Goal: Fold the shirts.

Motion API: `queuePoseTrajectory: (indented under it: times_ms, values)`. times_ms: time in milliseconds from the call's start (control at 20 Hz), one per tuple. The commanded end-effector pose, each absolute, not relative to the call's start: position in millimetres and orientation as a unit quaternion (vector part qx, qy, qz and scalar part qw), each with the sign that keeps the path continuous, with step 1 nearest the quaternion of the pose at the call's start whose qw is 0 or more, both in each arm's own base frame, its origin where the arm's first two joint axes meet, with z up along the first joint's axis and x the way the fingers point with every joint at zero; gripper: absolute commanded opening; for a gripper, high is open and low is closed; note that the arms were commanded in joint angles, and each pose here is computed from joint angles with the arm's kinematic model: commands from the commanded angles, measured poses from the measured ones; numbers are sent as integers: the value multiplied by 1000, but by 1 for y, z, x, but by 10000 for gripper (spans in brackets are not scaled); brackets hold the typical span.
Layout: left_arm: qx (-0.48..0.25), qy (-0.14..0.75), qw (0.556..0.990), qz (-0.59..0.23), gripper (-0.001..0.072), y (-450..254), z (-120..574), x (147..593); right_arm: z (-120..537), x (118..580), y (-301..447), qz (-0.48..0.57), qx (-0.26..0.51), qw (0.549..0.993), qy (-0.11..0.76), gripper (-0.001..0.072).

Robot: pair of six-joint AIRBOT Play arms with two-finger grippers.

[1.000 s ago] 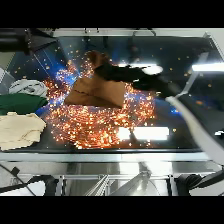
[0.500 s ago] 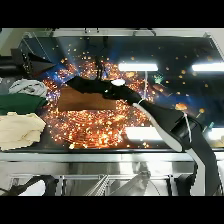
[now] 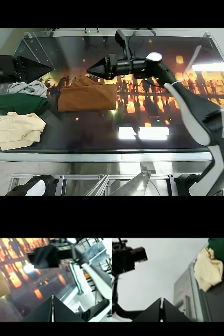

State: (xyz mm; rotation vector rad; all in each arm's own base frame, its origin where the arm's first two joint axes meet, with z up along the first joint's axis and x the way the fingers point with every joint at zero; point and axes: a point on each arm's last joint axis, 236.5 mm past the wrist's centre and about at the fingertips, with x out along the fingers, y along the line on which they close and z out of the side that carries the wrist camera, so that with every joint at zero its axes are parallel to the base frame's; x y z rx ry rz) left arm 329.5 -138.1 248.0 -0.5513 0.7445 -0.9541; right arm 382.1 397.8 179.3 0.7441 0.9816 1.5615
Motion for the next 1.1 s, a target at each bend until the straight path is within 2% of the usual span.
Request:
queuePoseTrajectory:
  times_ms: [0,100,150,200,350,400,450,500,650,850,1050]
  values:
    - [-230,343,802,-432,19,-136,250,321,139,356,349,539,106,651,524,18]
    - [-213,362,806,-417,19,-132,236,322,119,380,304,389,27,748,538,41]
    - [-209,370,805,-414,20,-132,231,323,109,399,280,315,-5,791,525,188]
    - [-209,378,801,-414,20,-132,225,325,101,416,267,269,-21,819,506,252]
    - [-215,403,780,-428,19,-143,209,329,76,455,271,230,33,848,477,255]
    - [-217,412,772,-434,19,-148,203,330,61,466,273,222,42,849,478,276]
    - [-218,421,763,-440,19,-154,197,331,41,474,272,215,45,845,487,518]
    - [-219,427,756,-445,19,-159,193,331,18,478,271,208,55,835,506,677]
    - [-221,446,736,-458,19,-172,180,332,-34,484,266,195,130,796,558,677]
    - [-228,462,723,-460,19,-177,167,337,-62,490,284,245,240,742,576,677]
    - [-233,463,725,-455,19,-175,163,342,-91,483,303,254,280,708,596,658]
